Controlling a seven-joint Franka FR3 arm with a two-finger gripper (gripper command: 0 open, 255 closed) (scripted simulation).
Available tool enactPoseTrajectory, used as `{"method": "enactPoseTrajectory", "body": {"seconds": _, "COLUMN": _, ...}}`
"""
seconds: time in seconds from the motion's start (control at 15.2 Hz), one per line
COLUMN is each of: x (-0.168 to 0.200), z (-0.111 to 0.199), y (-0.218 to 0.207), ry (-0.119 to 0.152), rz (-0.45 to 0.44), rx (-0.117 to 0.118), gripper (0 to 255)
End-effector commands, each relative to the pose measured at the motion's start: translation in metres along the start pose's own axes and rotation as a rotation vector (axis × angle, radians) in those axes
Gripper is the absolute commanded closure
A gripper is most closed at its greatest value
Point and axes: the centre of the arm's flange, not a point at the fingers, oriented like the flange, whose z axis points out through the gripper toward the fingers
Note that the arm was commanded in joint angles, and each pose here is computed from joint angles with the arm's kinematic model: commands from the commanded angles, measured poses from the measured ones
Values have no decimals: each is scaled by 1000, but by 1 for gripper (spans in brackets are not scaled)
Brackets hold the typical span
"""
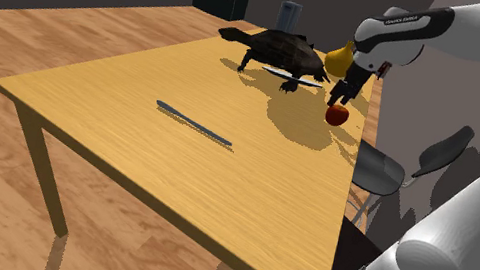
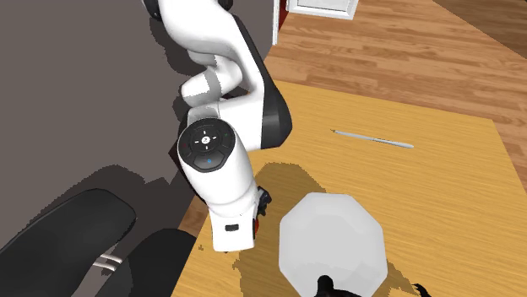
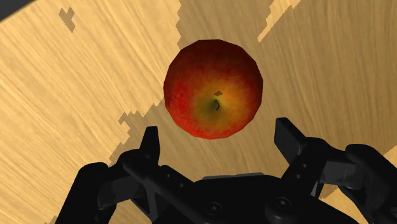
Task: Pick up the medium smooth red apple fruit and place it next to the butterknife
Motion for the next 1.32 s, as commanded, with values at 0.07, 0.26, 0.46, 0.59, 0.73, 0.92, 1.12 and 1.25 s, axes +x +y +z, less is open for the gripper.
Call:
{"method": "enactPoseTrajectory", "body": {"seconds": 0.07, "x": 0, "z": 16, "y": 0, "ry": 1, "rz": 0, "rx": 0, "gripper": 0}}
{"method": "enactPoseTrajectory", "body": {"seconds": 0.26, "x": 0, "z": 19, "y": 0, "ry": 1, "rz": 0, "rx": 0, "gripper": 0}}
{"method": "enactPoseTrajectory", "body": {"seconds": 0.46, "x": 0, "z": 19, "y": 0, "ry": 1, "rz": 0, "rx": 0, "gripper": 0}}
{"method": "enactPoseTrajectory", "body": {"seconds": 0.59, "x": 0, "z": 19, "y": 0, "ry": 1, "rz": 0, "rx": 0, "gripper": 0}}
{"method": "enactPoseTrajectory", "body": {"seconds": 0.73, "x": 0, "z": 19, "y": 0, "ry": 1, "rz": 0, "rx": 0, "gripper": 255}}
{"method": "enactPoseTrajectory", "body": {"seconds": 0.92, "x": 0, "z": 19, "y": 0, "ry": 1, "rz": 0, "rx": 0, "gripper": 255}}
{"method": "enactPoseTrajectory", "body": {"seconds": 1.12, "x": 0, "z": 18, "y": 0, "ry": 1, "rz": 0, "rx": 0, "gripper": 255}}
{"method": "enactPoseTrajectory", "body": {"seconds": 1.25, "x": 0, "z": 19, "y": 0, "ry": 1, "rz": 0, "rx": 0, "gripper": 255}}
